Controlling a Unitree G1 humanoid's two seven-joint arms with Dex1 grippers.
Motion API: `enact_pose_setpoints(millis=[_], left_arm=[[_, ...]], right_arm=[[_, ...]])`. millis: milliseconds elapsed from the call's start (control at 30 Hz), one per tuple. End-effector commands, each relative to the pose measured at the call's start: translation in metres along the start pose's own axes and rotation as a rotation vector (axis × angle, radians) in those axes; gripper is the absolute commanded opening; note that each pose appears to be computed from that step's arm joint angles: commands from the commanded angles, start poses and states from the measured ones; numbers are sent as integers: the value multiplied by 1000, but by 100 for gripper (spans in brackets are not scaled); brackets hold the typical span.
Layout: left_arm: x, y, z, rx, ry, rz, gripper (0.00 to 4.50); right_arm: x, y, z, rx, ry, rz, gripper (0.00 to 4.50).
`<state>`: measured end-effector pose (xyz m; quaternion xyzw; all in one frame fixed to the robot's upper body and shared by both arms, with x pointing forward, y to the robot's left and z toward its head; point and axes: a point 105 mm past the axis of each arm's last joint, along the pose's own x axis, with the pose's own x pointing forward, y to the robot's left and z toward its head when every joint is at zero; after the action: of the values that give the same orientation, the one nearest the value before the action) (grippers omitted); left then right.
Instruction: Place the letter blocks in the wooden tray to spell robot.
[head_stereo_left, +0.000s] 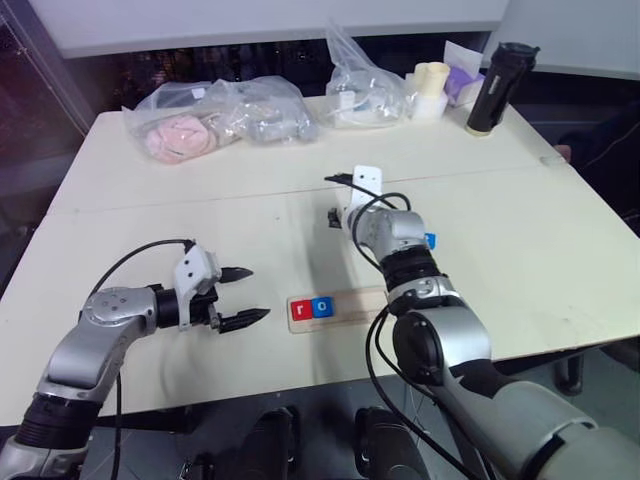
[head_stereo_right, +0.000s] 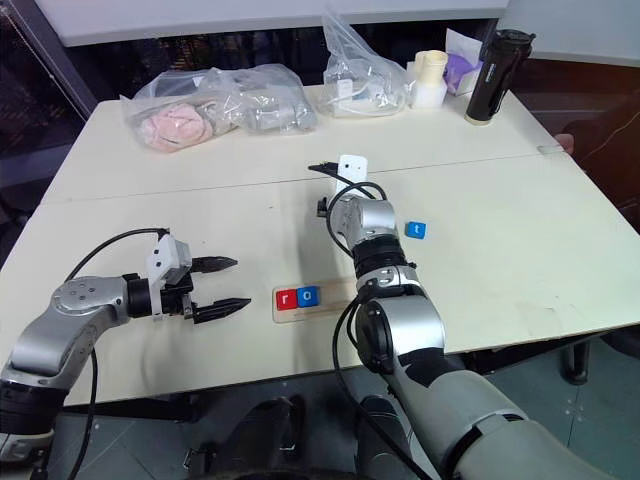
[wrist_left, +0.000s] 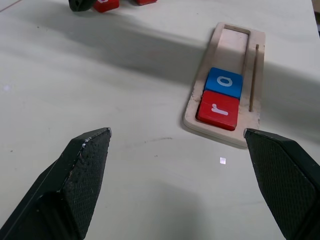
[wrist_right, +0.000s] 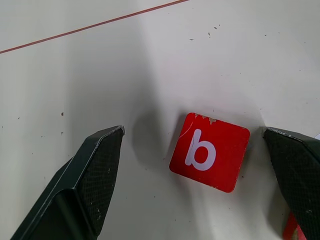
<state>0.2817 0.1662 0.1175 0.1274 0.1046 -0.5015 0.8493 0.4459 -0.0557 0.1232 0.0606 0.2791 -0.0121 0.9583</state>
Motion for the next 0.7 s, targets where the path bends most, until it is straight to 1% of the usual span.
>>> enact_pose_setpoints(millis=[33,100,200,233,300,400,500,600,700], left_arm=[[0,-2,10,48,-26,6,450],[0,-1,11,48,-28,9,450],[1,-1,10,50,-29,12,450],[1,-1,10,50,-29,13,450],[2,0,10,50,-33,14,450],[4,0,10,50,-35,13,450],[5,0,9,51,-38,8,450],[7,0,9,51,-40,3,450],[9,0,8,50,-45,-4,450]], right_arm=[[0,11,-9,-2,30,21,393],[1,12,-11,-6,35,21,316],[0,11,-14,-19,47,17,140],[0,10,-14,-22,50,16,113],[-1,10,-13,-39,52,25,113],[-7,8,0,-71,30,39,113],[-21,4,27,-130,-42,71,113],[-45,-9,51,-186,-88,129,113],[-71,-32,52,-213,-72,178,113]])
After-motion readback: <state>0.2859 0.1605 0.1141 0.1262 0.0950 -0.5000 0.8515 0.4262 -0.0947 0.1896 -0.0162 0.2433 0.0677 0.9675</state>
